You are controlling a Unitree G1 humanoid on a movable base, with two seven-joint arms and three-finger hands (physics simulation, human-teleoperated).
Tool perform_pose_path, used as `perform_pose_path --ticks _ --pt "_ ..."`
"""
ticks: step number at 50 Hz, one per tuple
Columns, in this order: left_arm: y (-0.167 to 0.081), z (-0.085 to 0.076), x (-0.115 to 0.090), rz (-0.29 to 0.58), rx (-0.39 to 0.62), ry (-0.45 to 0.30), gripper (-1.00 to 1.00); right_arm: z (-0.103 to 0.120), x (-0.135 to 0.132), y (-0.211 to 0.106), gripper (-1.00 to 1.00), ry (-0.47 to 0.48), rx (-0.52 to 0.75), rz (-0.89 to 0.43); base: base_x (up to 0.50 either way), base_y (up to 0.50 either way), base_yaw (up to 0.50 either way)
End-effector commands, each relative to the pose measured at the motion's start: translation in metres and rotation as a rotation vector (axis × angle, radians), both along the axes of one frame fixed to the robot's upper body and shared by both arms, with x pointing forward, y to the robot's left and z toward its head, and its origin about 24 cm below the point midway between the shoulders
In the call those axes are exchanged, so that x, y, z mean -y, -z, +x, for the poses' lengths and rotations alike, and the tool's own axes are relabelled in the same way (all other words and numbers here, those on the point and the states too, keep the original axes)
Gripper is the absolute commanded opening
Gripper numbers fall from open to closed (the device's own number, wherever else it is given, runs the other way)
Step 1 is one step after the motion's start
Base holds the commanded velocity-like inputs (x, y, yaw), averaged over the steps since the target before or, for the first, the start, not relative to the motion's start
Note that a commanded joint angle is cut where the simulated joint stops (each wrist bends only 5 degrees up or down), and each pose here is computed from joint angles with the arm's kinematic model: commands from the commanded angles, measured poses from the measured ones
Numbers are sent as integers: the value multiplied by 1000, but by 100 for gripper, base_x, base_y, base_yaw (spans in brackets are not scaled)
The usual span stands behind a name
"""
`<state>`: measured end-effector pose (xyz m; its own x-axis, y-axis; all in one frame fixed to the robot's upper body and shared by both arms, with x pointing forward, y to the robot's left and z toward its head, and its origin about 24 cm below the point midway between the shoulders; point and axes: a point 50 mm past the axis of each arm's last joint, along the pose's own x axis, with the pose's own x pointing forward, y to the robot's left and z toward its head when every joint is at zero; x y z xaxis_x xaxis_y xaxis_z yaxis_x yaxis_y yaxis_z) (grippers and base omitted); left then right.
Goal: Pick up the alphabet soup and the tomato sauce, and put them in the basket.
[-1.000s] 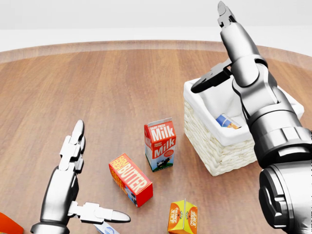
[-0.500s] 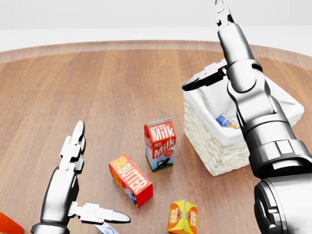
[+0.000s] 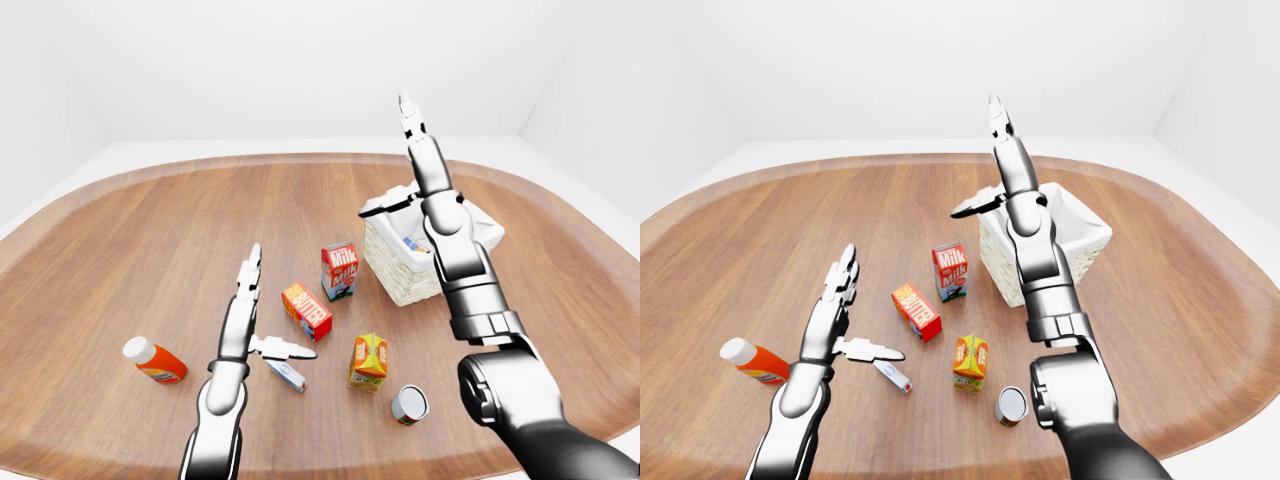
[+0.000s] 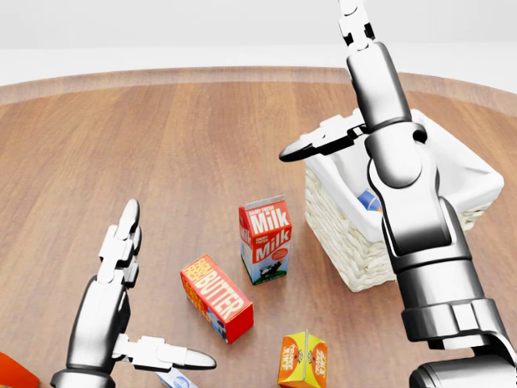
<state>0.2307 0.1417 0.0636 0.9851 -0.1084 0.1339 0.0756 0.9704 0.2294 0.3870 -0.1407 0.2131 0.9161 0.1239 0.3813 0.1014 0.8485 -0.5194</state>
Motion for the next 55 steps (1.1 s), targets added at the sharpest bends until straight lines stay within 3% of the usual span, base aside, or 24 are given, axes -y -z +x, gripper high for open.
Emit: perform_pose_path --ticks 1,14,23,55 --pt "-1 1 -2 -16 4 -11 100 -25 -5 3 100 -36 54 23 0 0 0" --pt "-2 1 -2 -17 8 -14 100 -49 -9 -3 100 -55 84 39 0 0 0" --pt "-1 0 -2 -16 4 -13 100 -75 -15 -20 100 -112 187 37 0 0 0" --pt "-2 -1 -2 -15 11 -17 100 -152 -22 -4 100 -164 247 -33 0 0 0"
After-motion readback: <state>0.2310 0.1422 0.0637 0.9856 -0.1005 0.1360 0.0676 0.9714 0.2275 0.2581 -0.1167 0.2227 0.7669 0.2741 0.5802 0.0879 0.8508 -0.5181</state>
